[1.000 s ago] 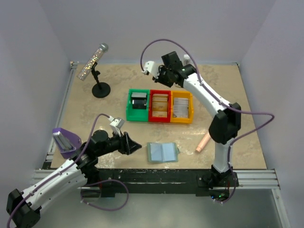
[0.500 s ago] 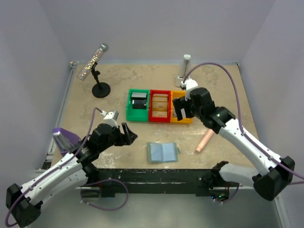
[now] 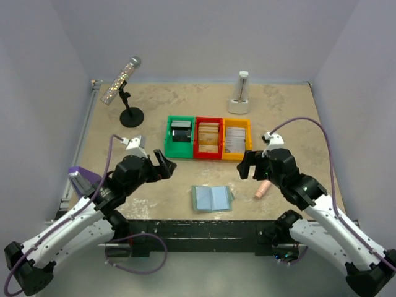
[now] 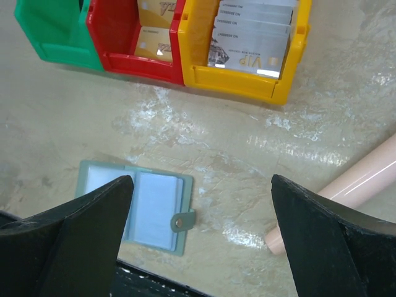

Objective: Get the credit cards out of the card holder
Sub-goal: Reset both arms

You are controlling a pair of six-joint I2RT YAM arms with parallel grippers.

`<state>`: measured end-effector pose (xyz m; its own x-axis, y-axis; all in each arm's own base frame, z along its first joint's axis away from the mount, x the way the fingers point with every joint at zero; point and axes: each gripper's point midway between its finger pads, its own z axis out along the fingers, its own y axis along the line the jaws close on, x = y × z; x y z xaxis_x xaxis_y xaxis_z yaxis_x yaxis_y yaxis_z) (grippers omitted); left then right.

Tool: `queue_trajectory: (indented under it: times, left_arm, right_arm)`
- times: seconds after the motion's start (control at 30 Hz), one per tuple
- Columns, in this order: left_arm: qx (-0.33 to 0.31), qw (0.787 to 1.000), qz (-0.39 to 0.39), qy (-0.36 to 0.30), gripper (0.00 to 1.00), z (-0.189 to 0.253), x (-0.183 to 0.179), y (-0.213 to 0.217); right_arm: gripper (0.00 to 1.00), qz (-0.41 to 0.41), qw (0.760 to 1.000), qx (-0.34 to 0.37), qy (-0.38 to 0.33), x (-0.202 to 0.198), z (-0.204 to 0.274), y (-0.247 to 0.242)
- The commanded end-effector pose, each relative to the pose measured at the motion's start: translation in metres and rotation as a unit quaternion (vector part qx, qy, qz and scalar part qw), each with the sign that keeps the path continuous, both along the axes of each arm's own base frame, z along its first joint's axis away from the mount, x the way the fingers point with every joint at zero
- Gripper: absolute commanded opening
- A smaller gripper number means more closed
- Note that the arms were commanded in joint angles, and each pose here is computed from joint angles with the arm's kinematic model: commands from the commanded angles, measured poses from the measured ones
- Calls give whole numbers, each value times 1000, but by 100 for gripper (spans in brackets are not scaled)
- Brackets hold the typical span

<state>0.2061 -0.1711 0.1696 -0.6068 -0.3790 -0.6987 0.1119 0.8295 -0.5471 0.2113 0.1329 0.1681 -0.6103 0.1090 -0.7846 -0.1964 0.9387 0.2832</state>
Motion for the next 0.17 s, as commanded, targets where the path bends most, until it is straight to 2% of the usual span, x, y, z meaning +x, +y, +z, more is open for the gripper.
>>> queue_trajectory:
  times: [0.0, 0.13]
  left_arm:
    - [24, 1000, 15, 13, 100, 2, 6, 3]
    - [33, 999, 13, 30, 100, -6, 8, 0]
  right_arm:
    - [99, -1, 999, 31, -10, -3, 8, 3]
    - [99, 9, 999, 34, -5, -9, 13, 4]
